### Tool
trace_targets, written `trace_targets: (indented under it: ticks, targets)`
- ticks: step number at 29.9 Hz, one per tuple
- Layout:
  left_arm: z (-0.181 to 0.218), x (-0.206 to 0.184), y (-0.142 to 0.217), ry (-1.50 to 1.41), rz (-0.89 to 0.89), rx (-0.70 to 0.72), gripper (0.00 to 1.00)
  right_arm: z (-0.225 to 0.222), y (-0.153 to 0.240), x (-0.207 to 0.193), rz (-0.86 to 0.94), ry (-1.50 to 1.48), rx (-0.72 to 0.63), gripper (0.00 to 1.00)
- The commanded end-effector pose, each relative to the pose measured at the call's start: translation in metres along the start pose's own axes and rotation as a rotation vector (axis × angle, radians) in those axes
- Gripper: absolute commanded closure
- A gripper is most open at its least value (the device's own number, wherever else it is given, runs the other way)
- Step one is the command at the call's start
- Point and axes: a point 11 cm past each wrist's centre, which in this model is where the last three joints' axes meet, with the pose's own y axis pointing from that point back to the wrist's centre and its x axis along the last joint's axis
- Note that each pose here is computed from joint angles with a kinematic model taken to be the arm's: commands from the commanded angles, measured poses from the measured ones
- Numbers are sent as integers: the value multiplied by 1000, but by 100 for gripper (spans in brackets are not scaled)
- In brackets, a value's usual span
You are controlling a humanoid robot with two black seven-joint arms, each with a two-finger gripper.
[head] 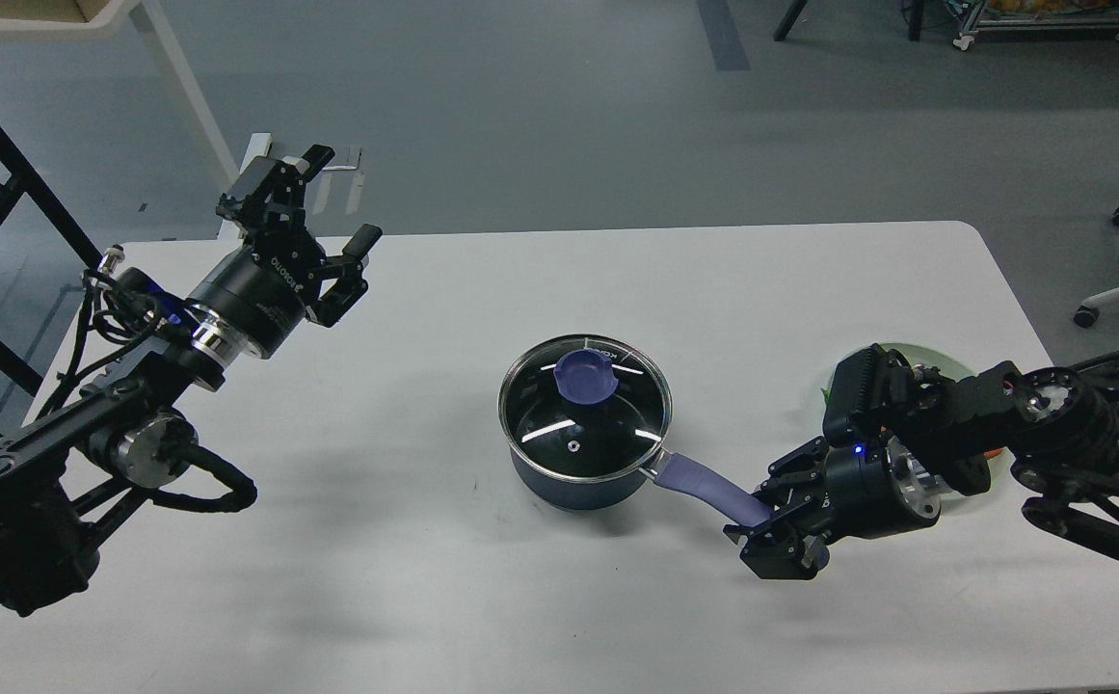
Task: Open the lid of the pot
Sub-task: 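Reach the left gripper over the pot to the purple lid knob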
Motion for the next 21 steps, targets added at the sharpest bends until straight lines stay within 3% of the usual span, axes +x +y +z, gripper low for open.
trace_targets:
  ticks: [1, 11, 21]
  targets:
    - [9, -13, -10, -300, -163, 26, 1, 0, 1, 0, 0, 0, -2, 70]
    - [27, -56, -44, -1137, -546, 20, 1, 0, 0, -1, 0, -3, 0, 70]
    - [-12, -101, -35, -1489, -868, -53, 1, 1, 2, -2, -3, -6, -6, 70]
